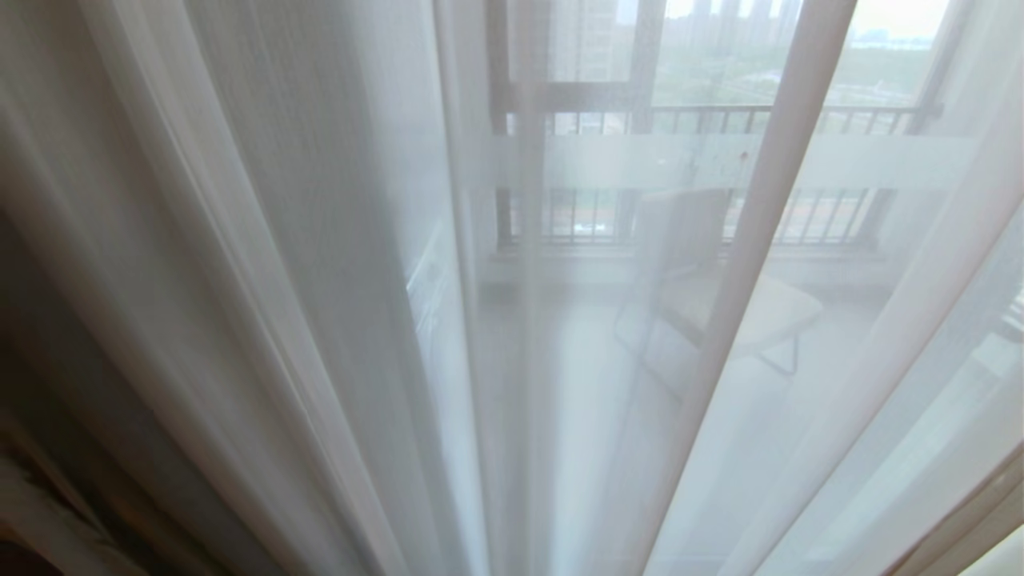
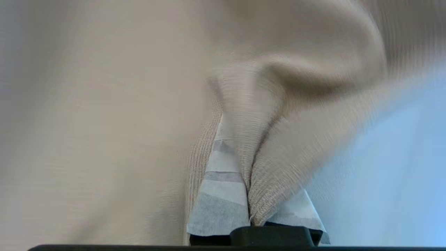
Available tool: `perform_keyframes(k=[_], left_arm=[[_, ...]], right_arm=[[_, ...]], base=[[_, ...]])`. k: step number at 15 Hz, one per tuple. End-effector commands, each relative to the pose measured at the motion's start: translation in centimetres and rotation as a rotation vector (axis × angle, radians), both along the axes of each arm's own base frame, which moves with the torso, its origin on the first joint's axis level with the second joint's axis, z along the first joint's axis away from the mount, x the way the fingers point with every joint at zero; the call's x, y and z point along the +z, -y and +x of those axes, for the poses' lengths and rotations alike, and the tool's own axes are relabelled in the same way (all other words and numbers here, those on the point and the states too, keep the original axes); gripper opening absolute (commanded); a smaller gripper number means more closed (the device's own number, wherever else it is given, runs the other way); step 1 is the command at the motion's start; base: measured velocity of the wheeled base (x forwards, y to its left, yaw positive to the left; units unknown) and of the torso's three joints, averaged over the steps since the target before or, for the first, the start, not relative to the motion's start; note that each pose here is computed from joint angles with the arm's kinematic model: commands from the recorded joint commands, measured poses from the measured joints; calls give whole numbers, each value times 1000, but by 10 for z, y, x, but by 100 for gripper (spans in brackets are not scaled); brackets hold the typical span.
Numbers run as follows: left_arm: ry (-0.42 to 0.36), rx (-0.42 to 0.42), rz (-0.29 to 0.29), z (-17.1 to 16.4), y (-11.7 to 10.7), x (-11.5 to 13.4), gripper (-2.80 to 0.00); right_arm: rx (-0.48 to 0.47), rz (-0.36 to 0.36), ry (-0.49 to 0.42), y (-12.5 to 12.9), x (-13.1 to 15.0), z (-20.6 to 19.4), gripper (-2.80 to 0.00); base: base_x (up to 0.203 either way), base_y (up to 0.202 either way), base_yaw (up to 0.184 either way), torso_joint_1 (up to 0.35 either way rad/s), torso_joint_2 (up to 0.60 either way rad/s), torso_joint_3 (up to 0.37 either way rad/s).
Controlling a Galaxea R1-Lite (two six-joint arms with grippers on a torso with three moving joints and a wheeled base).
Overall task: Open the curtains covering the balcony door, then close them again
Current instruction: Close the outer curtains on both sides
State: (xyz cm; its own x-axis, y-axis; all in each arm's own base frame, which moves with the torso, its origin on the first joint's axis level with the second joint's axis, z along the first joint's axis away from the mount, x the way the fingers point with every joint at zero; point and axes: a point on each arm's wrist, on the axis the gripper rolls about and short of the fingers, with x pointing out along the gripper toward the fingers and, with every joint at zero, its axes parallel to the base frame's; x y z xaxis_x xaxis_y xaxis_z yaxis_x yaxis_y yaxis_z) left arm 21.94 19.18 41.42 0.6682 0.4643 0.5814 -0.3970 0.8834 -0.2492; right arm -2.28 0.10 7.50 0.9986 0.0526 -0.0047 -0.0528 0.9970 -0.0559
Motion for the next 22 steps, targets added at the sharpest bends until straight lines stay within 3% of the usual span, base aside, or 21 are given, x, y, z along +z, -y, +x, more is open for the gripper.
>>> perform_keyframes(k=[1,4,10,22], left_arm=[[36,-174,36,-19,53,14,-280],[46,-380,53,-18,93,18,-280],[68,-705,120,-21,155,29,-280],[89,-1014,211,-33,211,34,-280]], right_arm=[[1,-1,0,0,0,0,-280],[1,-1,0,0,0,0,-280],[1,-1,0,0,0,0,-280],[1,-1,0,0,0,0,-280]], base=[[0,0,0,0,0,0],[0,0,0,0,0,0],[0,0,0,0,0,0],[0,0,0,0,0,0]])
